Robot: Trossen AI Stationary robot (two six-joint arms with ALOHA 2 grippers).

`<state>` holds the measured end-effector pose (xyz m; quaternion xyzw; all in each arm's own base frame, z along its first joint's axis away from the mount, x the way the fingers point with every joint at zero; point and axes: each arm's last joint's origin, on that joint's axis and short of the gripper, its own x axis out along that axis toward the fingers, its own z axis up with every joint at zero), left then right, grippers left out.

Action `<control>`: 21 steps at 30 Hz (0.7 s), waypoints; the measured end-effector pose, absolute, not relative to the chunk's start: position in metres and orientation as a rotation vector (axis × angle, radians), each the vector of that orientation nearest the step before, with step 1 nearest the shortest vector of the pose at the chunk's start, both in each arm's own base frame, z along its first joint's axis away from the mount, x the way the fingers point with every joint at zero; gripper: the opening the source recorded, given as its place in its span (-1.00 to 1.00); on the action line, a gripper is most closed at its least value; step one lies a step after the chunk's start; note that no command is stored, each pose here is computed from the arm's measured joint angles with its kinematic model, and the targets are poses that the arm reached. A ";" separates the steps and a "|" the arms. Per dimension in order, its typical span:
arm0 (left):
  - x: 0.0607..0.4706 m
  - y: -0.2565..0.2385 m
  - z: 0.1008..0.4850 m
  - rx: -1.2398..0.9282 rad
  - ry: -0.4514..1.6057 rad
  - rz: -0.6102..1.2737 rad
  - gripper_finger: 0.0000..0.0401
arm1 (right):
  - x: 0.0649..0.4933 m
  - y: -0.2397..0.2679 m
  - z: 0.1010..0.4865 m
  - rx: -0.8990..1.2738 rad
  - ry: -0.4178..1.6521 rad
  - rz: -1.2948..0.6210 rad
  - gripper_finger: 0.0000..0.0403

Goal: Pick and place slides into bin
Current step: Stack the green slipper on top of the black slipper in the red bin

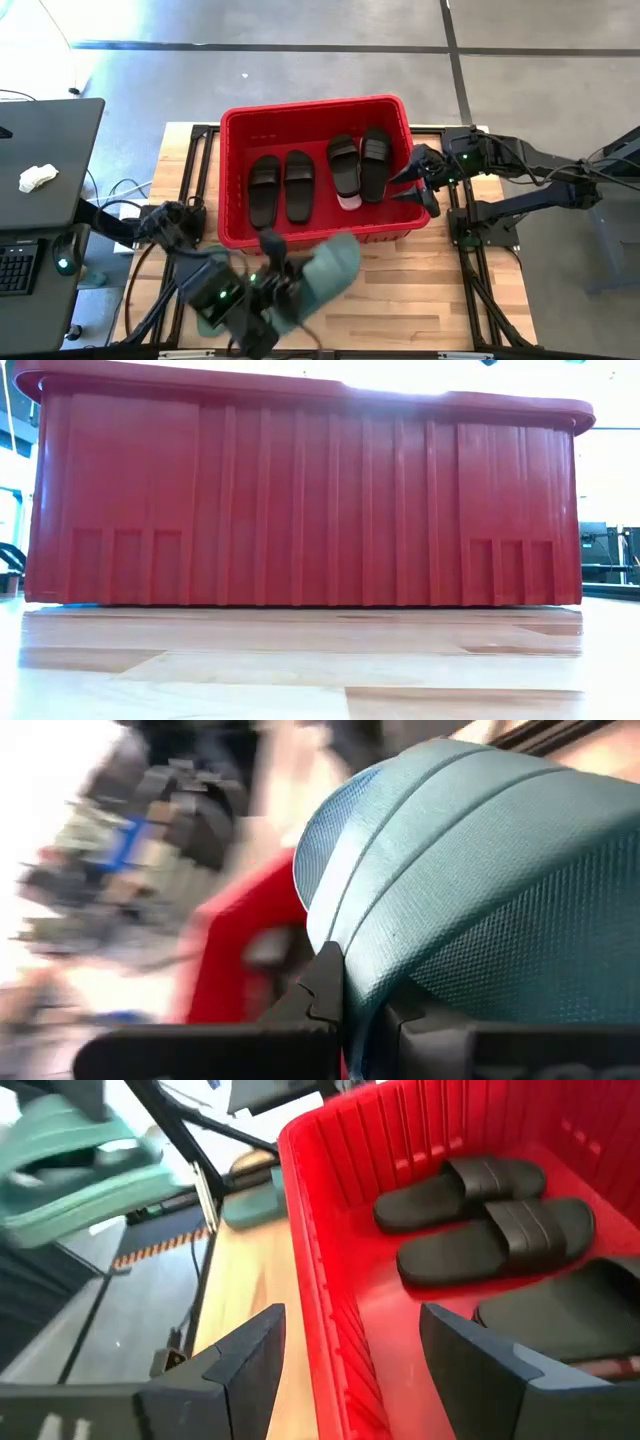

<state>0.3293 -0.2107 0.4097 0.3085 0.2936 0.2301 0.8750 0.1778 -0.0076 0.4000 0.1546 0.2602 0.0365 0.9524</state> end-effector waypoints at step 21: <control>0.369 -0.034 0.411 1.120 1.006 1.069 -0.99 | 0.201 -0.065 0.425 0.484 0.176 0.025 0.10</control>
